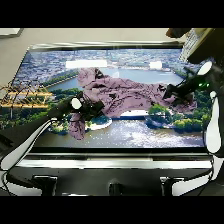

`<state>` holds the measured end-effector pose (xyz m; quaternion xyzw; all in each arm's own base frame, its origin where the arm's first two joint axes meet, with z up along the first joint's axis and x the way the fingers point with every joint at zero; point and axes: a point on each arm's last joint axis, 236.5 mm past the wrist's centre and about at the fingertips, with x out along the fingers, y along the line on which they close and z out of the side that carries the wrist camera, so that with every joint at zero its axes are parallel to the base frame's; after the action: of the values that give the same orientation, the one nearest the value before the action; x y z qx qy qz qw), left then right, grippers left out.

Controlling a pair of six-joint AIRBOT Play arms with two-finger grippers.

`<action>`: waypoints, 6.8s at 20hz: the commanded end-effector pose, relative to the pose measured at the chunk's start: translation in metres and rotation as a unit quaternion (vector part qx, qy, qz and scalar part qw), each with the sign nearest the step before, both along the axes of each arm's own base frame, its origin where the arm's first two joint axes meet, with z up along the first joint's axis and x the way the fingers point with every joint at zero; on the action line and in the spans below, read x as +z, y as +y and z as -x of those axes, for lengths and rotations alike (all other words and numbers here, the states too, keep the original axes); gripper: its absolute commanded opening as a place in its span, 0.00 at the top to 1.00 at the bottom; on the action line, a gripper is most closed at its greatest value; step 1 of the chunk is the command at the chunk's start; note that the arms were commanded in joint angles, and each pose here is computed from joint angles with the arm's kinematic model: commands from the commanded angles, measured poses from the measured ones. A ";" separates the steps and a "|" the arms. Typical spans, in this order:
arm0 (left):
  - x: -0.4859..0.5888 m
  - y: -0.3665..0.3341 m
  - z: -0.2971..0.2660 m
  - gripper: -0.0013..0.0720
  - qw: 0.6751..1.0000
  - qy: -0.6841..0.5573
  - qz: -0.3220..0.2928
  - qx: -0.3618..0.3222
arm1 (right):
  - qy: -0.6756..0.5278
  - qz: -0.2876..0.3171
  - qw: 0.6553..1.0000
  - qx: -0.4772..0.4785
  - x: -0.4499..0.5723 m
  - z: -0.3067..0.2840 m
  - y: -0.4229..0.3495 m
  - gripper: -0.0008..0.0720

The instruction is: Fold the clothes and pants, and hang the long-sleeved shirts on hangers.

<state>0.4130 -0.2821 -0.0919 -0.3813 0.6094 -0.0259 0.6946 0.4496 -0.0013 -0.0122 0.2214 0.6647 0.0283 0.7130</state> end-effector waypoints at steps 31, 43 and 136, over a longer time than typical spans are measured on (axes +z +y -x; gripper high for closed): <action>0.361 0.061 -0.014 0.96 0.918 -0.329 -0.097 -0.197 | -0.405 -0.035 0.914 0.005 0.319 0.008 0.081 0.94; 0.208 0.055 0.164 0.95 0.960 -0.063 -0.092 -0.257 | -0.077 0.022 0.992 0.096 0.165 0.214 0.108 0.94; 0.048 0.015 0.054 0.23 0.838 -0.276 -0.278 -0.379 | 0.013 0.106 0.993 0.048 -0.044 0.136 0.179 0.94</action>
<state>0.3441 -0.2788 -0.0483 0.1301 0.4662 -0.2469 0.8395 0.3137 0.1774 -0.0561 0.1118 0.6838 -0.0109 0.7209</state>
